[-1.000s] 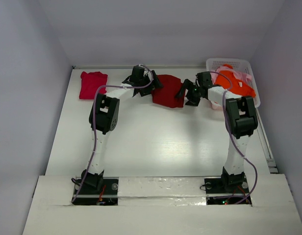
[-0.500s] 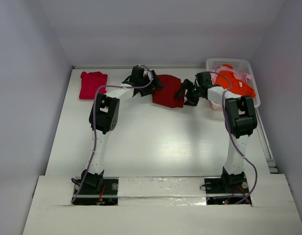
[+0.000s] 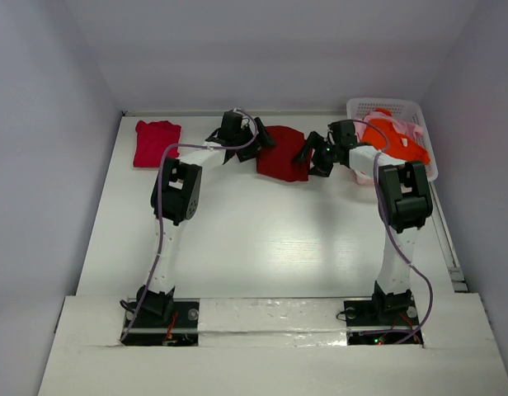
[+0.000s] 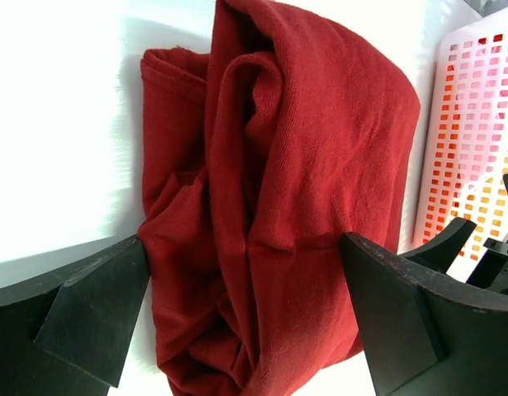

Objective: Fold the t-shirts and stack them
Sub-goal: Fold the tshirt

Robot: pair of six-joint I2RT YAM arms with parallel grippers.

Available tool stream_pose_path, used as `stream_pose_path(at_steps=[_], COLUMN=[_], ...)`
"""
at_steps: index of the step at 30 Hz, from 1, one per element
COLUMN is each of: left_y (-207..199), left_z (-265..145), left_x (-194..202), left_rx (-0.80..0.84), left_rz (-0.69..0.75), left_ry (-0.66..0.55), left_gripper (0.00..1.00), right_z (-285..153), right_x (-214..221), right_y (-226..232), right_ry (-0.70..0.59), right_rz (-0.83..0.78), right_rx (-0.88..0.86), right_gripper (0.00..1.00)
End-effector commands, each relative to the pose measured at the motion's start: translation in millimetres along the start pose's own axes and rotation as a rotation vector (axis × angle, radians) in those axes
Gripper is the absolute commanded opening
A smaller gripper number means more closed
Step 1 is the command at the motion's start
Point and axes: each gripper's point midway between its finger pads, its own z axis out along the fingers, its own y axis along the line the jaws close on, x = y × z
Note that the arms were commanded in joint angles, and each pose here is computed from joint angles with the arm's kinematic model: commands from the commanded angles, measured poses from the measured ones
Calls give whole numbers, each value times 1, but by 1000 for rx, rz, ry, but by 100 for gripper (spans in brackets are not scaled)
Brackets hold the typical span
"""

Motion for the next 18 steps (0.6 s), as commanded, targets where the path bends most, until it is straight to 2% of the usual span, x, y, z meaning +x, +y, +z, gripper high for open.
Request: stream_pose_path(at_steps=[1,11,18], left_y=[9,15,13], left_z=[6,1,8], left_x=[6,-3,8], left_rx=[-12,-75,-85], left_rz=[-9,13,13], left_ry=[21,-11,10], left_gripper=[99,99,99], right_z=[3,-8,-2], right_x=[-8,-13,-13], right_y=[9,-9,-1], right_ry=[-23,-66,-57], right_rz=[-13,-6,-1], right_rx=[-40,95,71], right_gripper=[87,87,87])
